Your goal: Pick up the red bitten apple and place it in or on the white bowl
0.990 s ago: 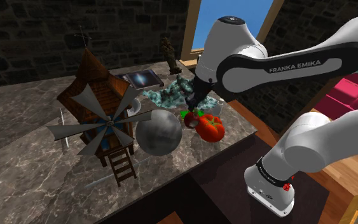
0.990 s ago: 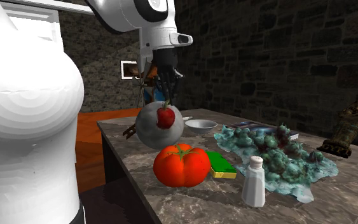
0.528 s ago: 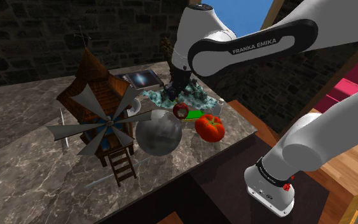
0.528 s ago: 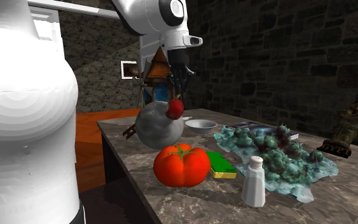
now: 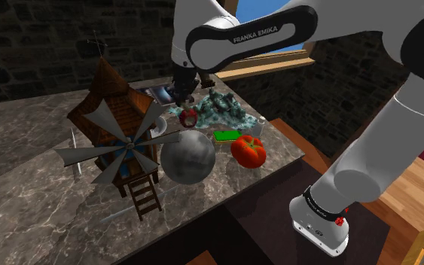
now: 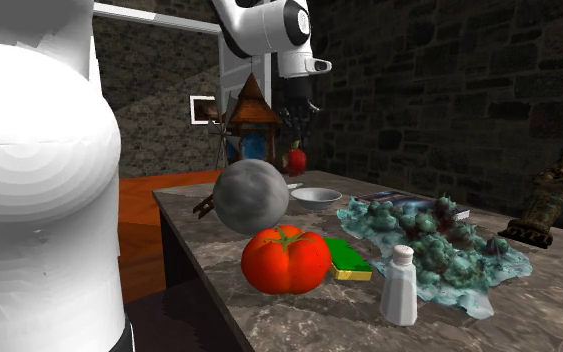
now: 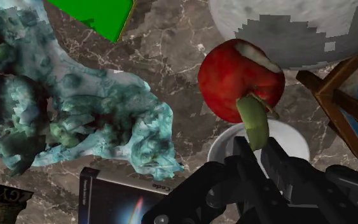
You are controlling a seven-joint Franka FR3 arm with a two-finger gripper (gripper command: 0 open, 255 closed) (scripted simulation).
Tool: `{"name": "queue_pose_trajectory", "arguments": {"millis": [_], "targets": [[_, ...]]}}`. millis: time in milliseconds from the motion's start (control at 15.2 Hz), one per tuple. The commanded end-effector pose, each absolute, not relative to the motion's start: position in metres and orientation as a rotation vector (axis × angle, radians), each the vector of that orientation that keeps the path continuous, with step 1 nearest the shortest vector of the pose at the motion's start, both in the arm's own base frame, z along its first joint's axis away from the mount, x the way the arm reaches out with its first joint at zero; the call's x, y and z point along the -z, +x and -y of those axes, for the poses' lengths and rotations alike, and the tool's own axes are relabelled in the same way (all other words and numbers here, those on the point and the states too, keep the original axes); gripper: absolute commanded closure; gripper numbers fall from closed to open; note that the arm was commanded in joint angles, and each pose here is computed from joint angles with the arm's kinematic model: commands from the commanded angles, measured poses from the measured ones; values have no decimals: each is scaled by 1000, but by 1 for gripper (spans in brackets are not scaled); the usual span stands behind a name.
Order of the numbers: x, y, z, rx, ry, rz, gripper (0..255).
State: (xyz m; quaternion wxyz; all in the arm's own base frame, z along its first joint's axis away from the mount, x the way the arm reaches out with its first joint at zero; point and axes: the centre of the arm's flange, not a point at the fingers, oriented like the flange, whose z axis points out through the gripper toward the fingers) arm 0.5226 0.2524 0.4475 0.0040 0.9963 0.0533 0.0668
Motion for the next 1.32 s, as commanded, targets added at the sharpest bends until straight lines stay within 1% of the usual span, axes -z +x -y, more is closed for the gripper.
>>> {"name": "queue_pose_trajectory", "arguments": {"millis": [0,660,1254], "targets": [[-451,547,-264,-210,3122,-166,255],[-468,665,-320,-210,3122,-166,255],[-426,671,-323,-210,3122,-166,255]]}}
